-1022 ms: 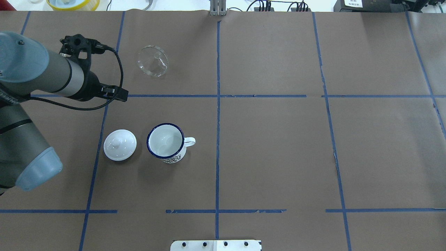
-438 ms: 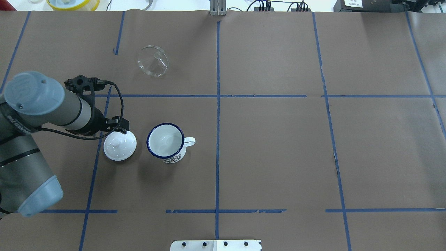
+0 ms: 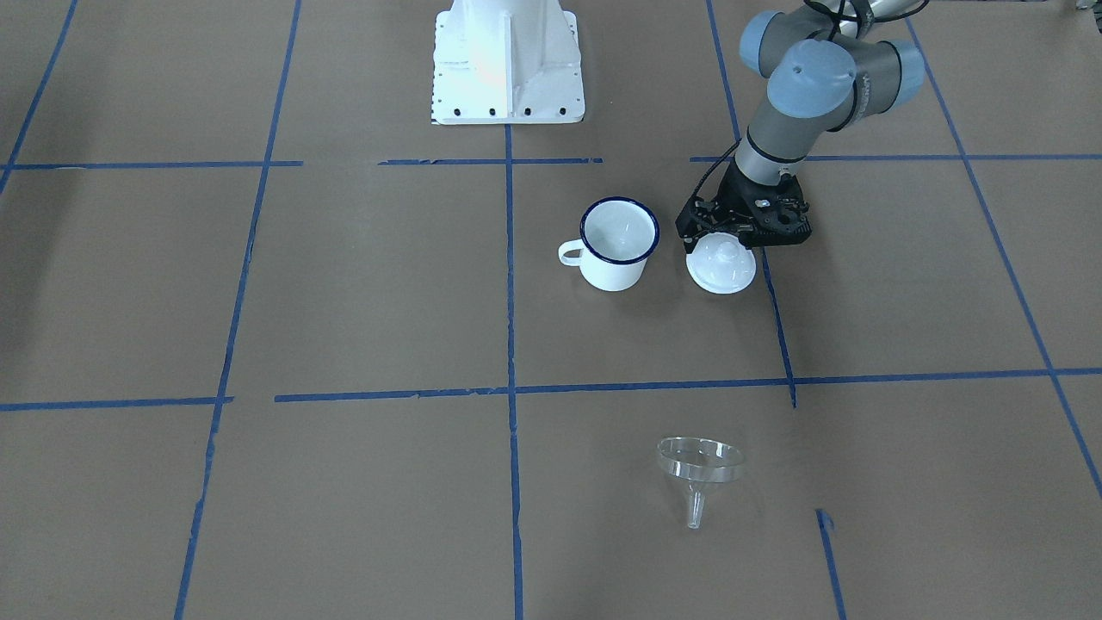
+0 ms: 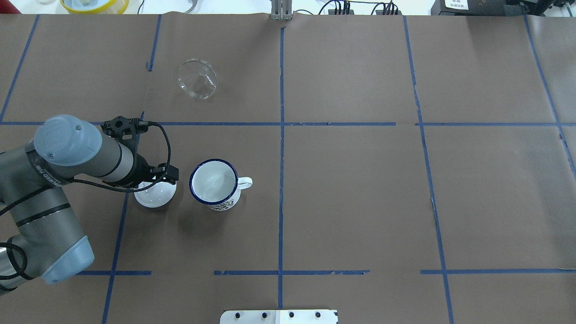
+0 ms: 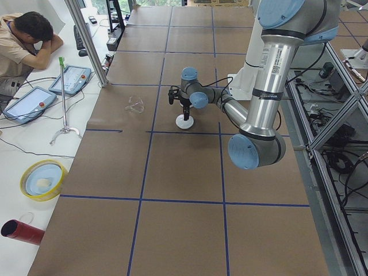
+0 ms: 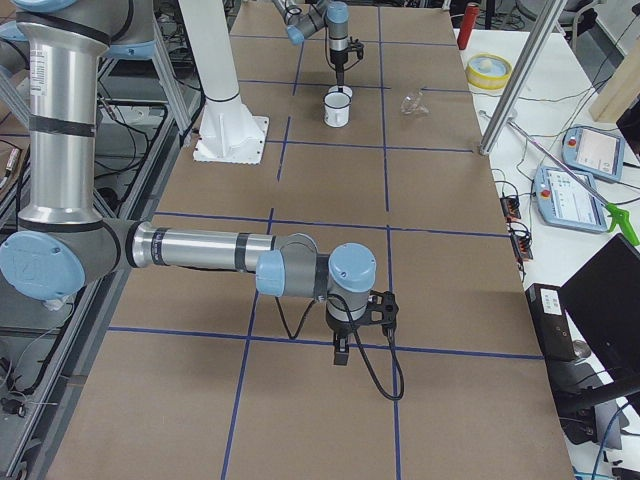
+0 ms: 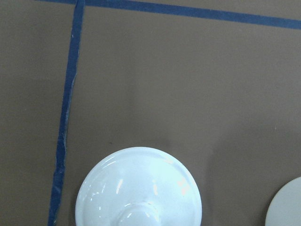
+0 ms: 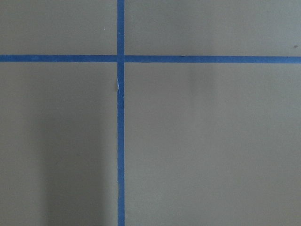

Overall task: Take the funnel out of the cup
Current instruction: 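Lower the left gripper onto the white lid's knob and grasp it, then lift the white lid off the table with the left gripper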

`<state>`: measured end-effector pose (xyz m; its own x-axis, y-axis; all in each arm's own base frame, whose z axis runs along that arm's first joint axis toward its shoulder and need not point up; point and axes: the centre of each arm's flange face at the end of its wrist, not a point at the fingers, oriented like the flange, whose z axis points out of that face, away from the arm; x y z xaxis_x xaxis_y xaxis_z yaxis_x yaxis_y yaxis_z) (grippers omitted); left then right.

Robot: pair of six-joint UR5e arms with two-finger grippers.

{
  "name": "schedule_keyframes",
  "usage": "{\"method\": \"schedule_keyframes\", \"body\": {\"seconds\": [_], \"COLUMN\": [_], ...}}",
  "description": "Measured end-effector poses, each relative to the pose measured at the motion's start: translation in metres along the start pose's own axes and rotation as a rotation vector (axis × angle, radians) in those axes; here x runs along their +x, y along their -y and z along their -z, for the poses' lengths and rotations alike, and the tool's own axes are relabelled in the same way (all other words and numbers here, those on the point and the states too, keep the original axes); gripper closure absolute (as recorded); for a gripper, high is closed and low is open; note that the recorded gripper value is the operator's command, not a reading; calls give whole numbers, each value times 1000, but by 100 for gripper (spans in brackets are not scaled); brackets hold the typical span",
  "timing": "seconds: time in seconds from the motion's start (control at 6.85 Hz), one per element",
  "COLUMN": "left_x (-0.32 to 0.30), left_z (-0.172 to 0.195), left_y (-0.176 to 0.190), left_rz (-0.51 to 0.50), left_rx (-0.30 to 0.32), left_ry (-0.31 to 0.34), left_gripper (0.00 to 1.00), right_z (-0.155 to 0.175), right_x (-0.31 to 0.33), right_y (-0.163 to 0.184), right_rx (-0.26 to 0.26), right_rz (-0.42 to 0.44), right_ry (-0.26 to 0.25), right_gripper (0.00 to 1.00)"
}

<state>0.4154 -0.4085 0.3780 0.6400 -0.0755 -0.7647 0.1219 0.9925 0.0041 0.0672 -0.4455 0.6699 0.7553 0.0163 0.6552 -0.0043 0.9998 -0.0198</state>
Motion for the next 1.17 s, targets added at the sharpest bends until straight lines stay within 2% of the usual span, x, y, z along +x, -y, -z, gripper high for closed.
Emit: {"method": "schedule_keyframes", "body": {"seconds": [0.44, 0.73, 0.88, 1.17], "left_x": [-8, -18, -20, -17], "left_z": [-4, -8, -8, -8], "left_y": [0, -2, -3, -2], "left_rz": [3, 8, 9, 8], "left_rx": [-3, -7, -7, -5], "left_ry": [16, 33, 36, 33], "left_gripper": [0, 8, 16, 49], "right_z": [0, 0, 0, 0], "right_x": [0, 0, 0, 0], "right_y": [0, 0, 0, 0], "right_rx": [0, 0, 0, 0], "right_rz": [0, 0, 0, 0], "right_ry": [0, 0, 0, 0], "right_gripper": [0, 0, 0, 0]}}
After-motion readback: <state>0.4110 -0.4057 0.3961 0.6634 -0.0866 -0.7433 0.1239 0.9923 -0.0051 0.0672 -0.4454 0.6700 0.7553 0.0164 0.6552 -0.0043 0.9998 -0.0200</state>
